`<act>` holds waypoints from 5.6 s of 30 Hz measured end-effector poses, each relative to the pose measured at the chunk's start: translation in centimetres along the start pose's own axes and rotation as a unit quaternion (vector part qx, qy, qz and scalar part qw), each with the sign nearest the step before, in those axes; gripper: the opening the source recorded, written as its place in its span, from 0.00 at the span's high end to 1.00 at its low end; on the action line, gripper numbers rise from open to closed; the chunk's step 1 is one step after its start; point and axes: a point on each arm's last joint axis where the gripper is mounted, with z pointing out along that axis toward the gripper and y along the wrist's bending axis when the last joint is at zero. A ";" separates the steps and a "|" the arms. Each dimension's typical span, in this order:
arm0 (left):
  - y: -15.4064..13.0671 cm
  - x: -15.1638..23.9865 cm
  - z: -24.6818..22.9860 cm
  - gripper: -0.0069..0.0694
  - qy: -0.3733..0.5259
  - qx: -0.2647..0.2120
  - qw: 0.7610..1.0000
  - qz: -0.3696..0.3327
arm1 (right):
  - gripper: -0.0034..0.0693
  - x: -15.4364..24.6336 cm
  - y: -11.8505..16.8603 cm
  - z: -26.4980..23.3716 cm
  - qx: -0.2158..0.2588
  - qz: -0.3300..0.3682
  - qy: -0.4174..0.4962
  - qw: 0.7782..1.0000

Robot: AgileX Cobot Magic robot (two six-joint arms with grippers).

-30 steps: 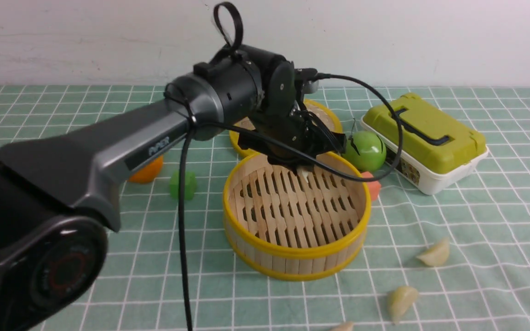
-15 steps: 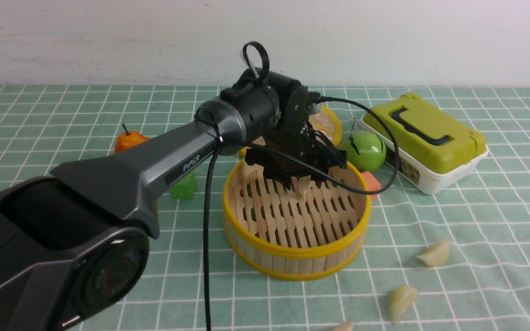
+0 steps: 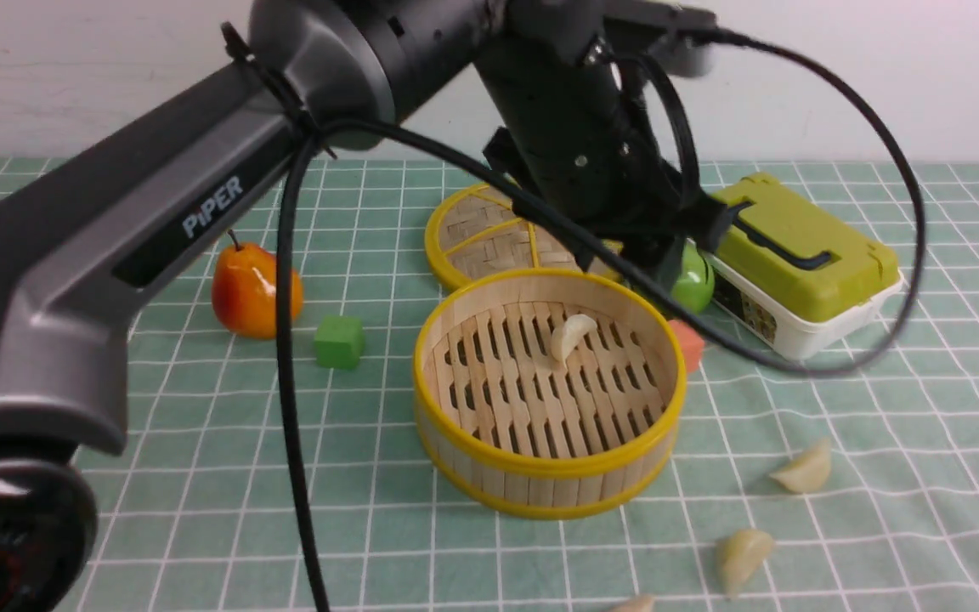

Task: Put the dumplings into the steamer on the table with the blue tablecloth.
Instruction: 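Reach for and grasp a dumpling on the table with the left gripper, then place the dumpling into the bamboo steamer basket with the left gripper, then reach for and grasp a dumpling lying on the table beside the steamer, then place the dumpling in the bamboo steamer basket with the right gripper, then reach for and grasp a dumpling lying on the table beside the steamer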

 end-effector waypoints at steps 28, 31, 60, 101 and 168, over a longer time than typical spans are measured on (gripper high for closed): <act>-4.6 10.7 15.2 0.50 0.225 0.027 0.965 0.134 | 0.85 1.2 -0.4 -1.9 0.054 0.022 -0.051 0.997; -4.7 10.4 15.0 0.52 0.223 0.023 0.969 0.106 | 0.85 1.2 -0.4 -1.9 0.054 0.022 -0.051 0.997; 13.8 4.2 11.8 0.52 0.041 -0.085 0.970 -0.226 | 0.83 -1.3 -0.5 1.8 0.002 0.055 0.023 0.998; 3.6 20.2 -14.2 0.93 -0.034 -0.052 0.979 -0.196 | 0.33 -10.4 -4.0 26.0 -0.012 0.241 0.195 0.951; -0.5 30.6 -19.3 0.91 -0.185 -0.024 0.967 -0.175 | 0.28 -22.7 -4.3 16.0 0.006 0.021 0.140 0.990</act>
